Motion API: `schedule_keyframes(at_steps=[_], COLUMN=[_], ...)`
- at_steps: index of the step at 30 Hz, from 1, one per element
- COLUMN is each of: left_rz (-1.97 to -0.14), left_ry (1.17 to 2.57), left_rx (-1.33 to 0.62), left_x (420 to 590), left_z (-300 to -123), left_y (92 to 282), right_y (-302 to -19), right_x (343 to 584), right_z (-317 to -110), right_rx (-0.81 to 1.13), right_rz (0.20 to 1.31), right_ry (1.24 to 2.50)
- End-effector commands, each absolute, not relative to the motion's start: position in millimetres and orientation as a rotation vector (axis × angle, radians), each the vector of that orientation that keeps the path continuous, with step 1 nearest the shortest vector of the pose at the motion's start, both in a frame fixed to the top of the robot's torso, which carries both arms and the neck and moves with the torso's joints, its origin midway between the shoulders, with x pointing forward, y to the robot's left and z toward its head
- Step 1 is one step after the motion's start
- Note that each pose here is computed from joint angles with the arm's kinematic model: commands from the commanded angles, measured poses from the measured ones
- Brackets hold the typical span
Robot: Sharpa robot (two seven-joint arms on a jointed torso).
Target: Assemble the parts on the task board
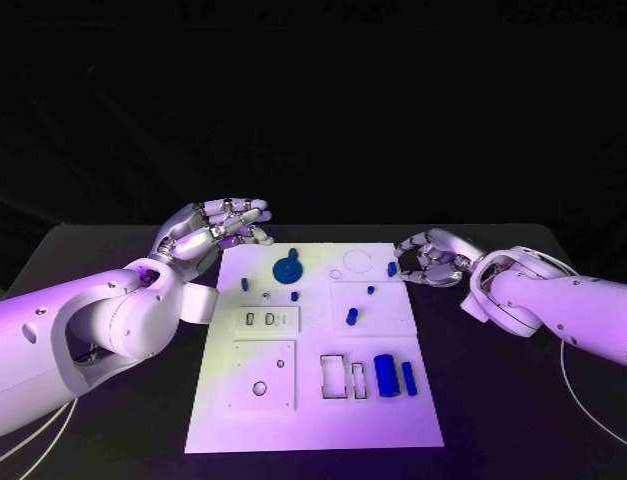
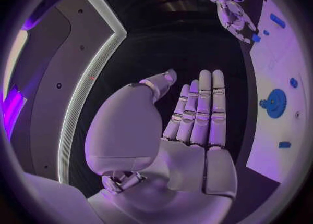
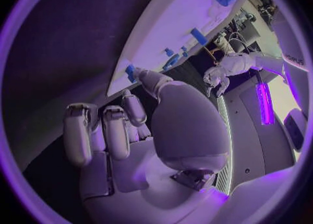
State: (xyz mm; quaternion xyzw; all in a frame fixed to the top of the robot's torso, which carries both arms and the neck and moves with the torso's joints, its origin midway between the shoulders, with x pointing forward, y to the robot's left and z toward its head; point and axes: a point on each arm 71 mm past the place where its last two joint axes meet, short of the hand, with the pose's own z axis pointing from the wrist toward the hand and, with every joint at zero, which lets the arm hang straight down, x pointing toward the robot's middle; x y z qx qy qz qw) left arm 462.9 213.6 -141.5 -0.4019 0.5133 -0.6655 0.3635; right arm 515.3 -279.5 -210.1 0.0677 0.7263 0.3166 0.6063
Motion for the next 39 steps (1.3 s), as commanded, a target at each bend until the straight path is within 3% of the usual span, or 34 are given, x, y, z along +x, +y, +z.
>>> schedule_keyframes(at_steps=[1, 39], left_rz=[-1.738, -1.727], left_ry=[1.323, 1.339], left_rx=[-1.025, -1.035], left_x=[462.3, 463.3], left_z=[-140.6, -142.2], left_y=[211.6, 211.4], right_y=[-279.2, -263.7], right_x=[516.3, 518.8], right_z=[-211.9, -216.2], right_rx=[0.158, 0.165], right_rz=[0.709, 0.721], right_ry=[1.674, 1.674])
